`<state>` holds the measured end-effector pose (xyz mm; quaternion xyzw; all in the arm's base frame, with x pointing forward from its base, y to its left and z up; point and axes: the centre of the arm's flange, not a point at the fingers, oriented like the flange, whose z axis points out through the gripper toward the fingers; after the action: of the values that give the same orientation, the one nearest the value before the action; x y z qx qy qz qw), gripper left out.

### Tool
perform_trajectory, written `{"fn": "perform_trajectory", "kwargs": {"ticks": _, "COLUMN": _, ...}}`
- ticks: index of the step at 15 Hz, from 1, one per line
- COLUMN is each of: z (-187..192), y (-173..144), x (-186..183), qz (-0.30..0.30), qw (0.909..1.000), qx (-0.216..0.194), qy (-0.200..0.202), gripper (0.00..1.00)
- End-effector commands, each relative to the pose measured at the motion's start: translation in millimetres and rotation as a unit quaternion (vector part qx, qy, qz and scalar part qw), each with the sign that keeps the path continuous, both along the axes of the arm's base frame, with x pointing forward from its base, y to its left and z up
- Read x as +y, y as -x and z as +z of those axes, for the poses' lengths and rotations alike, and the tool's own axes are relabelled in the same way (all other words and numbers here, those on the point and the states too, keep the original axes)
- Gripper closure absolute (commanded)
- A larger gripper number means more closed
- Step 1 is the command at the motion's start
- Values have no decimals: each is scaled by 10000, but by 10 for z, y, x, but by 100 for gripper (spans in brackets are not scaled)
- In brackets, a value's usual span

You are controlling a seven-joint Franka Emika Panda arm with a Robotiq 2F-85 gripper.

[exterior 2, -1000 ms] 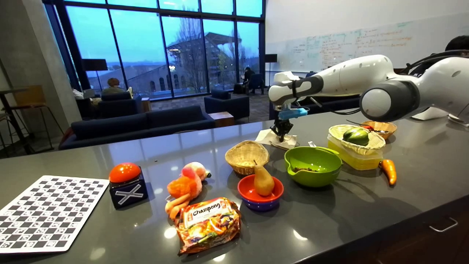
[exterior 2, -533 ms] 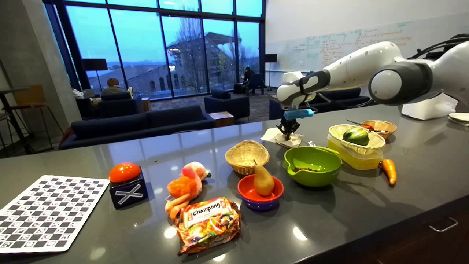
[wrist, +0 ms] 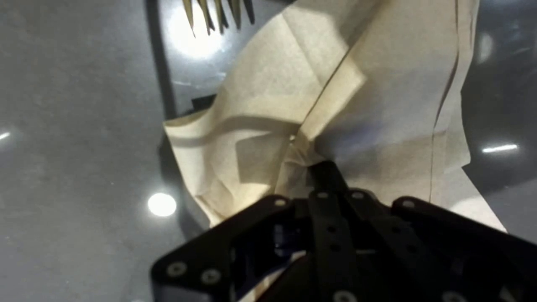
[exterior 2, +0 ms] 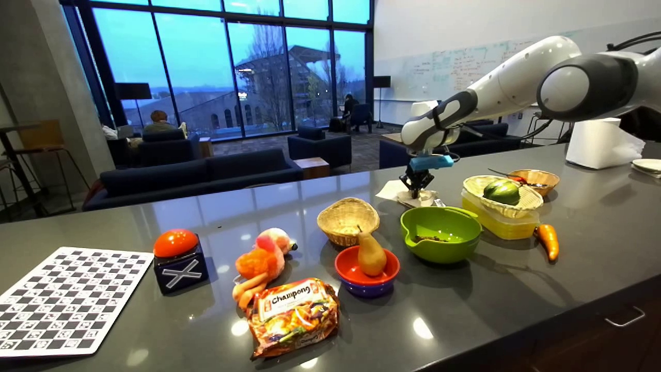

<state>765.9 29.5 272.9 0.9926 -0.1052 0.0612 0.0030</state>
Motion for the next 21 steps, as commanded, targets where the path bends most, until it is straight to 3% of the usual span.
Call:
{"fn": "perform_trajectory", "kwargs": {"ticks": 1, "z": -129, "y": 599, "x": -104, "qz": -101, "qw": 9998, "qx": 176, "qy": -13, "gripper": 100}}
{"fn": "perform_trajectory", "kwargs": {"ticks": 11, "z": -80, "y": 912, "x": 21, "qz": 92, "qw": 9995, "qx": 279, "qy": 90, "gripper": 100}}
{"fn": "perform_trajectory", "kwargs": {"ticks": 16, "z": -151, "y": 699, "x": 210, "qz": 556, "qw": 9978, "qx": 272, "qy": 228, "gripper": 100}}
{"fn": "perform_trajectory", "kwargs": {"ticks": 21, "z": -100, "y": 465, "x": 658, "qz": 1274, "qw": 9908, "qx": 211, "qy": 402, "gripper": 100}}
